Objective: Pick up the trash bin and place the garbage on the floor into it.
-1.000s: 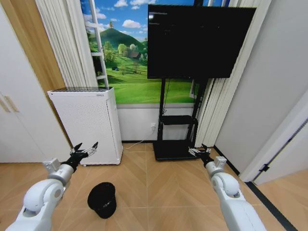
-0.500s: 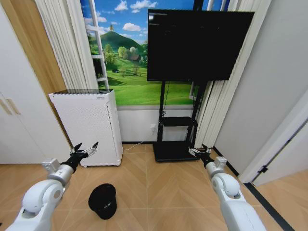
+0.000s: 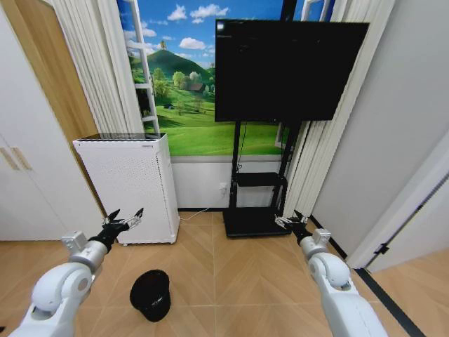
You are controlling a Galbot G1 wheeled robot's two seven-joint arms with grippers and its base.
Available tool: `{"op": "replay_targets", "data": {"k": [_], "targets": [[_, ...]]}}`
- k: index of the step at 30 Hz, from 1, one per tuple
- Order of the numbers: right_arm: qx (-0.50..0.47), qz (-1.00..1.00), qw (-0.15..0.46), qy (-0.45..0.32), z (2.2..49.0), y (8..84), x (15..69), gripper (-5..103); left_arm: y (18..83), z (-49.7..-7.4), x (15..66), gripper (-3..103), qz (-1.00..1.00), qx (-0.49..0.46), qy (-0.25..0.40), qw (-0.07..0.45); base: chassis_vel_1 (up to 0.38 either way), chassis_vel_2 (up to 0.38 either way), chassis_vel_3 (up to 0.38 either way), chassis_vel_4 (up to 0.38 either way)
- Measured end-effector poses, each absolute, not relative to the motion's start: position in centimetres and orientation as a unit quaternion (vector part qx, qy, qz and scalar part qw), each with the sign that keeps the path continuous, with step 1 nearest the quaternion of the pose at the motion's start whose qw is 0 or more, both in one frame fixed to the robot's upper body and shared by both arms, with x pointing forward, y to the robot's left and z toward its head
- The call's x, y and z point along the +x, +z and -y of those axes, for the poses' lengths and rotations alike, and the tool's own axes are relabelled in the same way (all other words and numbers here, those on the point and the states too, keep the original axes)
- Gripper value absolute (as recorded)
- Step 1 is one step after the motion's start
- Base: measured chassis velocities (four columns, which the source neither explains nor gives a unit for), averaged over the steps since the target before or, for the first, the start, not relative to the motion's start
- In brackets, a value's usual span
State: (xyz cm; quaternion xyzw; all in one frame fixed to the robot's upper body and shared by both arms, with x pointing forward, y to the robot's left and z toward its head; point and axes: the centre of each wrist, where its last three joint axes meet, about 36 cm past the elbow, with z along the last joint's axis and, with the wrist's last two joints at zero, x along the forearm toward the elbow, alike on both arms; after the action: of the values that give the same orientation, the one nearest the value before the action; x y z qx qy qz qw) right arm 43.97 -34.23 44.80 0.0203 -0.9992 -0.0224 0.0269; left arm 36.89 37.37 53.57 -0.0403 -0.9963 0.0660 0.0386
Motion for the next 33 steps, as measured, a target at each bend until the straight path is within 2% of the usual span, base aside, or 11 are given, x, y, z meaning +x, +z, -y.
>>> {"op": "replay_targets", "data": {"k": [21,33], "targets": [[0.016,0.999,0.026,-0.027,34.10,44.73,43.29,100,53.37,-36.97,36.54,100,0.997,-0.038,0.065,0.025,0.000,0.000,0.000,0.000],[0.015,0.999,0.025,-0.029,34.23,44.83,42.98,100,53.89,-36.61,35.90,100,0.998,-0.033,0.044,0.036,0.000,0.000,0.000,0.000]]}}
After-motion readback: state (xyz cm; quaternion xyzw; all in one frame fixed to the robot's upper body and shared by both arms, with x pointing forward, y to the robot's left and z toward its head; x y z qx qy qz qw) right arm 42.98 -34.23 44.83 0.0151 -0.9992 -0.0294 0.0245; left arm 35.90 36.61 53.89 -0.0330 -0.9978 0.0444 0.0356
